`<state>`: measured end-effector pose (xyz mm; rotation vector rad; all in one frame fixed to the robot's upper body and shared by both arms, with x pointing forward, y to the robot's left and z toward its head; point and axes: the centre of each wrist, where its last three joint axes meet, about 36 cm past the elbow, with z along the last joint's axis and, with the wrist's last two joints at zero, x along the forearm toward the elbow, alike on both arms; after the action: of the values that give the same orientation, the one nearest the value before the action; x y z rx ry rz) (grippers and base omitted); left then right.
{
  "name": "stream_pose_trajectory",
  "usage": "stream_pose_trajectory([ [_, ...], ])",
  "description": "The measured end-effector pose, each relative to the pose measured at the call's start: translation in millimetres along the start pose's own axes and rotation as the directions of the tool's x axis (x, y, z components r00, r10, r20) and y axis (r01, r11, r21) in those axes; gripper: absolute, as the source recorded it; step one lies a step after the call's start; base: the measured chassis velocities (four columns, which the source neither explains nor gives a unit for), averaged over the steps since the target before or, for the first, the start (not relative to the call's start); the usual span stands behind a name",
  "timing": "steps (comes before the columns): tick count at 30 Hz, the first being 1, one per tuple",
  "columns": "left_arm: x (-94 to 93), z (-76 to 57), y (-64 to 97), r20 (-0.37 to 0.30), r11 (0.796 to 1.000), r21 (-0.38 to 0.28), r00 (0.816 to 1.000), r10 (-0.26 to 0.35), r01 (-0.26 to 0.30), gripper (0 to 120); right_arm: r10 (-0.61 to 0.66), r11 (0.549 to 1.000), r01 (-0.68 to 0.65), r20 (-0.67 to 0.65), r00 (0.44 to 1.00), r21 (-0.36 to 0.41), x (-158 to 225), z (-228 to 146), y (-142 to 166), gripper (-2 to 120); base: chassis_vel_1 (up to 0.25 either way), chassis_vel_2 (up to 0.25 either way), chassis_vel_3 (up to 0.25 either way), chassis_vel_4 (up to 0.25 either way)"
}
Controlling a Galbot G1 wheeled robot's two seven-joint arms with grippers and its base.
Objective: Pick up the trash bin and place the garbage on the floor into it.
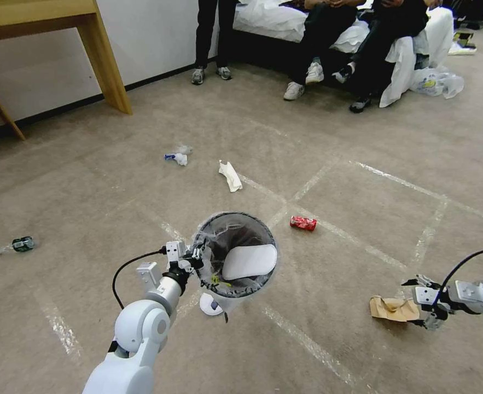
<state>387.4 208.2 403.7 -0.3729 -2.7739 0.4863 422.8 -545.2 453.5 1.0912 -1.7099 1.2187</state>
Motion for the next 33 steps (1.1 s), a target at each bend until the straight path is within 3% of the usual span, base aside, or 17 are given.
stream_pose_trajectory([
  [13,2.5,2.1,-0.3,0.000,1.000,0.000,1.000,-0.006,0.006,1,0.008,0.998,-0.006,0.037,0.999,-0.058,-23,2,1,100,0.000,0.000,0.000,0.000],
  [18,0.4,5.5,-4.2,-0.005,1.000,0.002,1.000,0.000,0.000,1,0.013,0.994,-0.006,0.060,0.998,-0.113,-36,1,2,100,0.000,0.000,0.000,0.000],
  [33,-5.1,5.8,-2.0,-0.013,1.000,-0.003,1.000,0.005,-0.005,1,-0.007,0.991,0.012,0.039,0.999,-0.137,-62,5,12,100,0.000,0.000,0.000,0.000],
])
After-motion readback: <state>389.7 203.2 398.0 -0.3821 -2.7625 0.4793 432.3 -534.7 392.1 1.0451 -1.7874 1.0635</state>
